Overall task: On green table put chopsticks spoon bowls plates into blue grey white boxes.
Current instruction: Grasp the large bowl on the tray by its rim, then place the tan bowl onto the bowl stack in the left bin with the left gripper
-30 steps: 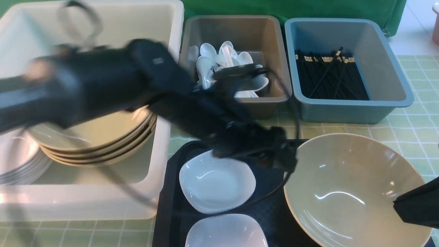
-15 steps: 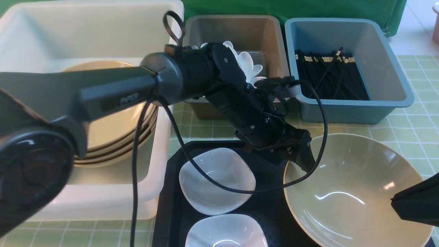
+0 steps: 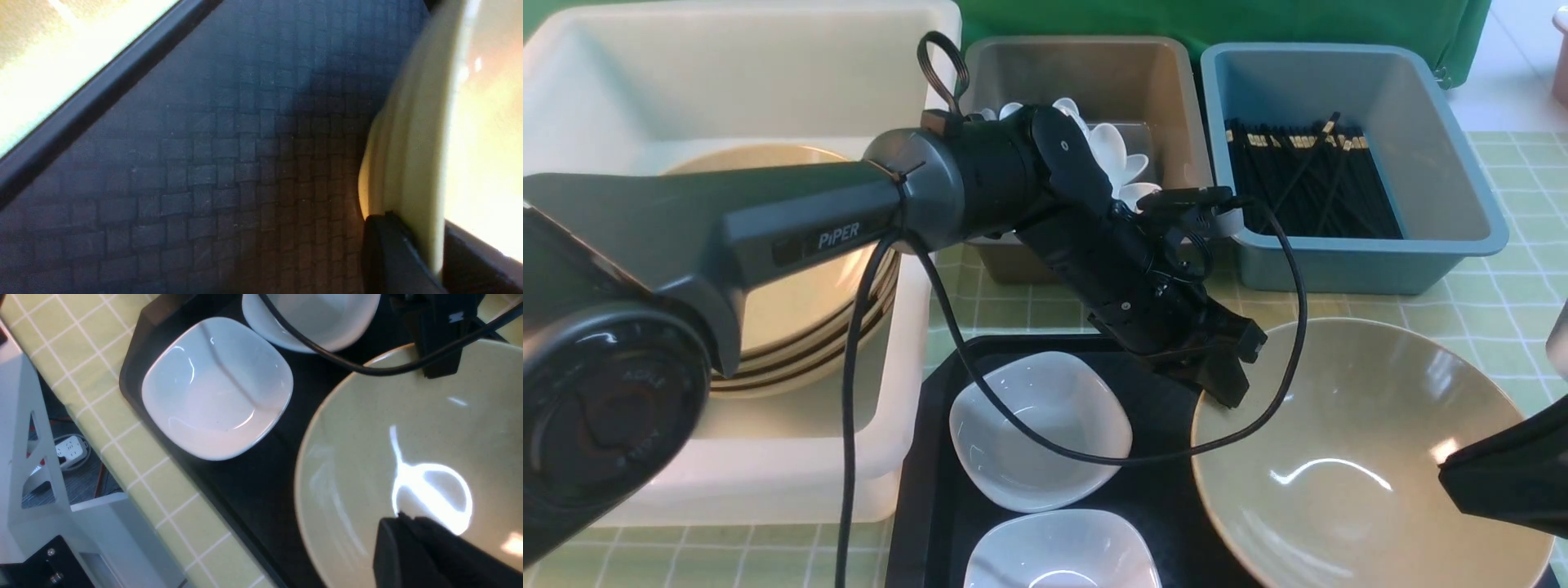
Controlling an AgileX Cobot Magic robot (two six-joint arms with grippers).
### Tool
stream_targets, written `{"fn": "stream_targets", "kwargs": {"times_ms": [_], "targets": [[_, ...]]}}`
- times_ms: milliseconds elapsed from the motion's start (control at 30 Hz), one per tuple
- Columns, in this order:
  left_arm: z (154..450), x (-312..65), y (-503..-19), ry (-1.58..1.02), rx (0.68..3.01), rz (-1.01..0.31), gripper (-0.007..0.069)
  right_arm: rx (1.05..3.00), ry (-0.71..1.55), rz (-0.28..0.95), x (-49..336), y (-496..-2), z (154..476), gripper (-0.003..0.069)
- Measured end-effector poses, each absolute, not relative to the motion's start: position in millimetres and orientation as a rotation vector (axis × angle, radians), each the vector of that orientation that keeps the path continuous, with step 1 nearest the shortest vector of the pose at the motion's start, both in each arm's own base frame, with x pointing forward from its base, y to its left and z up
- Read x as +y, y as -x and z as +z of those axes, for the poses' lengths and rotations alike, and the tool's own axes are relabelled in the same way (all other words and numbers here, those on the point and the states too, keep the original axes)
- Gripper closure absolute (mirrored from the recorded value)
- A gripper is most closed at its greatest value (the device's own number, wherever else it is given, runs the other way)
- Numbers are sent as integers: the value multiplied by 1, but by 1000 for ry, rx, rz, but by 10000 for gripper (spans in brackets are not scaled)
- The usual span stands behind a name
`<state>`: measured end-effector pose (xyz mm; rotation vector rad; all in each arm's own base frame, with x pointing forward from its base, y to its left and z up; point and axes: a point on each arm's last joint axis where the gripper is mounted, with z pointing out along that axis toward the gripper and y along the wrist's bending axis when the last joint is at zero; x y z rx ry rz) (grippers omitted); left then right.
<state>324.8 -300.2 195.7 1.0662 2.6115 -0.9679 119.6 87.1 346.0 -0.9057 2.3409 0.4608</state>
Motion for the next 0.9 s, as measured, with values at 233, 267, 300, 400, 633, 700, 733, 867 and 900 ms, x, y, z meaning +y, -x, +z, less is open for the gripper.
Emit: {"fn": "stream_targets", "kwargs": {"times_ms": [233, 267, 300, 400, 633, 700, 733, 867, 900], "targets": [[213, -295, -322, -1087, 2578, -958, 610, 2336, 902, 460, 87, -120, 346, 613], [214, -295, -323, -1086, 2575, -958, 610, 2336, 902, 460, 87, -120, 346, 613], [226, -289, -324, -1082, 2547, -948, 609, 2336, 902, 460, 87, -120, 346, 612], [249, -271, -329, -1054, 2499, -912, 608, 2328, 896, 460, 87, -121, 347, 612], [308, -212, -344, -855, 2395, -916, 608, 2285, 867, 458, 88, -124, 350, 612], [330, -182, -348, -771, 2360, -912, 608, 2269, 853, 470, 90, -125, 351, 612], [336, -175, -347, -754, 2352, -912, 608, 2262, 846, 477, 90, -126, 351, 612], [359, -127, -350, -624, 2322, -870, 608, 2221, 863, 506, 93, -126, 354, 612], [364, -113, -351, -583, 2314, -853, 608, 2201, 884, 512, 94, -126, 355, 612]]}}
